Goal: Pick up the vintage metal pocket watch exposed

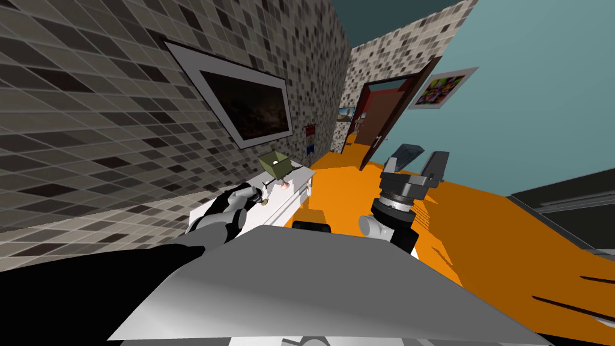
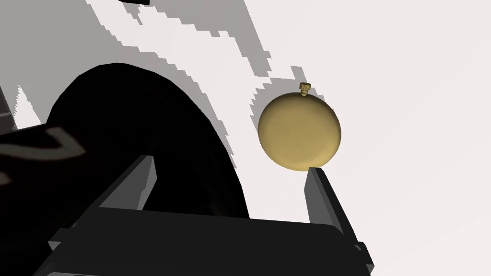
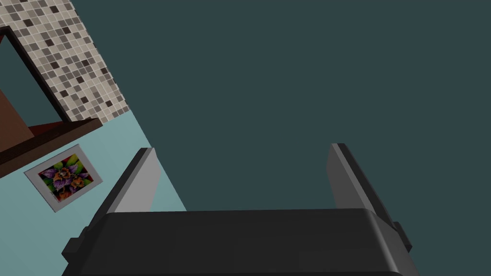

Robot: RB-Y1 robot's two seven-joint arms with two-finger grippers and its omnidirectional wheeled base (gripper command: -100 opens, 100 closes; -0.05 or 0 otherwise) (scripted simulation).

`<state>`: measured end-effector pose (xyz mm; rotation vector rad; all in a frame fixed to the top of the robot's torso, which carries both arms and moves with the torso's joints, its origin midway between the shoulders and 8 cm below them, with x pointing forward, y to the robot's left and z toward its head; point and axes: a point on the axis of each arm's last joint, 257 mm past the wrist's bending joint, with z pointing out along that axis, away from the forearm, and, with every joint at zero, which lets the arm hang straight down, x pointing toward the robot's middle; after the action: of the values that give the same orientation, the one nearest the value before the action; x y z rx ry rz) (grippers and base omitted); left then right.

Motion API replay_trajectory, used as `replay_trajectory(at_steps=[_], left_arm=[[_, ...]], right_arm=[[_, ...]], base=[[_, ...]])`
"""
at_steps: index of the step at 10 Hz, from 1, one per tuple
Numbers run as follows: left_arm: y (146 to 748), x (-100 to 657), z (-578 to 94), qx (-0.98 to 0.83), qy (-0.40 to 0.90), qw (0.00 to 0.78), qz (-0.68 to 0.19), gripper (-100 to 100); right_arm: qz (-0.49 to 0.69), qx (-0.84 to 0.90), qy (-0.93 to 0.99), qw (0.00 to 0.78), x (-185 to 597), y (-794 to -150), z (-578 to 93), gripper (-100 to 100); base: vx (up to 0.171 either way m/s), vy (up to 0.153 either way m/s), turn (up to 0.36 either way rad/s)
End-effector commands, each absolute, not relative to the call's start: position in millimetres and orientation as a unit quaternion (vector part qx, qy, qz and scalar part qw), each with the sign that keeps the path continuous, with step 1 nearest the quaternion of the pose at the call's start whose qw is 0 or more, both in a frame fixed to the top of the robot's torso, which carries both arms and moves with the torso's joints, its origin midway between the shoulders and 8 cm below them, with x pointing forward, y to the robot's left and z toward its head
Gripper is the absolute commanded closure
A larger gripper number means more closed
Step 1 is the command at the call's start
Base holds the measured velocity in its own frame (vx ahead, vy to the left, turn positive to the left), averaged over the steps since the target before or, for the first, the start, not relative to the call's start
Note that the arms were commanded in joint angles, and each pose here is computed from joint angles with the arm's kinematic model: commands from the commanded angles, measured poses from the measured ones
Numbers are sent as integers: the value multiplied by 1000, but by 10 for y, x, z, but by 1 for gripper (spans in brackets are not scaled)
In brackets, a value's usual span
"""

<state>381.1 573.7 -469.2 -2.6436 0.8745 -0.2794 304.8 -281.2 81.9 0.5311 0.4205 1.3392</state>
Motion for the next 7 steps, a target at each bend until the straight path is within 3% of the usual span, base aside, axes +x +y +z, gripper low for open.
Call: replay_trajectory(at_steps=[1,7], left_arm=[[5639,3643,-4803,-941,298,140,-80,-100],[5490,3400,-4954,-953,285,93,-53,-100]], right_arm=[[608,241,191,731,3048,-2812,819,0],[608,241,191,731,3048,-2812,820,0]], base=[[56,31,-76],[35,24,-44]])
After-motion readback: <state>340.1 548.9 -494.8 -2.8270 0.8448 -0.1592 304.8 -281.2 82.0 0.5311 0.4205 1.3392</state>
